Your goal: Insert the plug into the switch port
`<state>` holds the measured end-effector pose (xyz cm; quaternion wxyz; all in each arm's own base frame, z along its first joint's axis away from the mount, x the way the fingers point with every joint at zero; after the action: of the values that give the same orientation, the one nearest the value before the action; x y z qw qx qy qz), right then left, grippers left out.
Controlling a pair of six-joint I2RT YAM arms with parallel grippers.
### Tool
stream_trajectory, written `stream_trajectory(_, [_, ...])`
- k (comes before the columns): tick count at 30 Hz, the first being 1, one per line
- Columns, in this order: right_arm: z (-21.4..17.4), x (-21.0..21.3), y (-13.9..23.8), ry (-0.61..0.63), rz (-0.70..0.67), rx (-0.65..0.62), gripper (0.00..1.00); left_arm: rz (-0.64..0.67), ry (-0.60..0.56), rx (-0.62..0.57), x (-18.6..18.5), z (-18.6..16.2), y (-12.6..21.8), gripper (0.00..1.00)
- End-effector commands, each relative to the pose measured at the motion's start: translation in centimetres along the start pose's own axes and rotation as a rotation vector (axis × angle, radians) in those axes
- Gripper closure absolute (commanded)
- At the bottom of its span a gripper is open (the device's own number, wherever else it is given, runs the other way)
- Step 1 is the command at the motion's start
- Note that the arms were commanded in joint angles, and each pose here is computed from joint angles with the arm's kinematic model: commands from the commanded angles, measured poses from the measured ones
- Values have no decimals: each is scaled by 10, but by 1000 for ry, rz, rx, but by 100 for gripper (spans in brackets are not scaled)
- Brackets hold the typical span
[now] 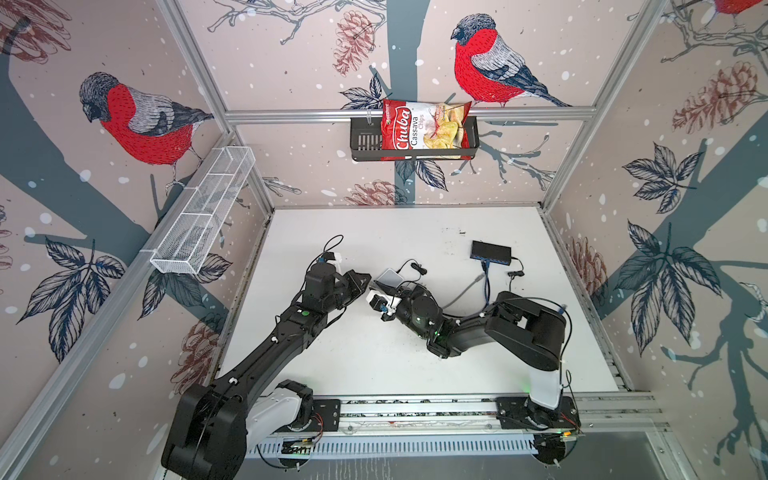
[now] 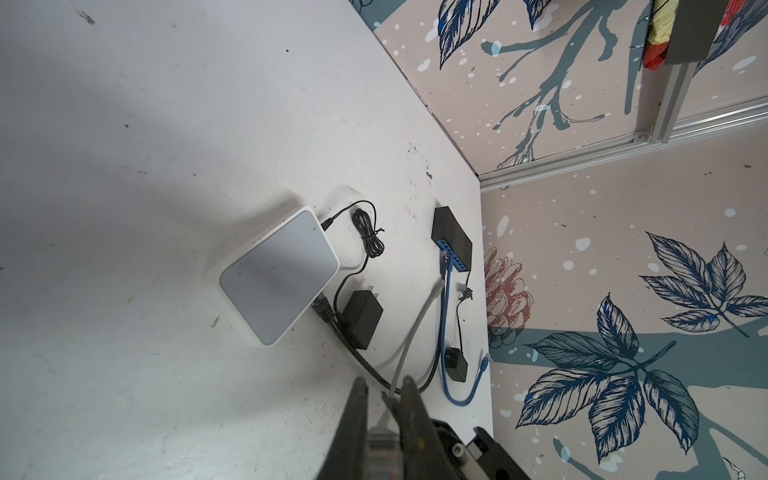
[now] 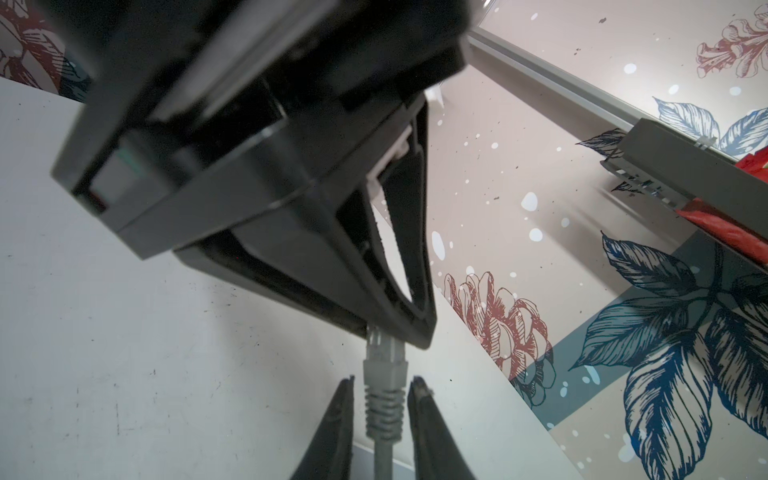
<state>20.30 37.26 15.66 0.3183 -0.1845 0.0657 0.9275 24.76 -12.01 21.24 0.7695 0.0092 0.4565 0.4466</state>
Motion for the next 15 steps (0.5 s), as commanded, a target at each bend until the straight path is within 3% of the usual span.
stream_trajectory(1, [8,-3,-1,-19,-28,-46,74,-25,-6,-20,-5,5,-1,98])
stream_trajectory(12, [7,-3,-5,-12,-37,-37,83,-27,-8,-19,-6,6,-2,98])
stream_trajectory(15, [7,-3,-6,-14,-21,-23,85,-23,-9,-22,-5,5,-1,90])
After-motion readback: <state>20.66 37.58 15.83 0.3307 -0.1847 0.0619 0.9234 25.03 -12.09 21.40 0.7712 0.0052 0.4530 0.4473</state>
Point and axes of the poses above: each gripper's point midway between its finger pads, its own y axis back along the fingers, its own x axis along the line the jaws close on, z = x × y, the point moved 9 cm from there along y, back along the fingers, and after that the axes turned 15 degrees about -y, right-handed, at the moved point
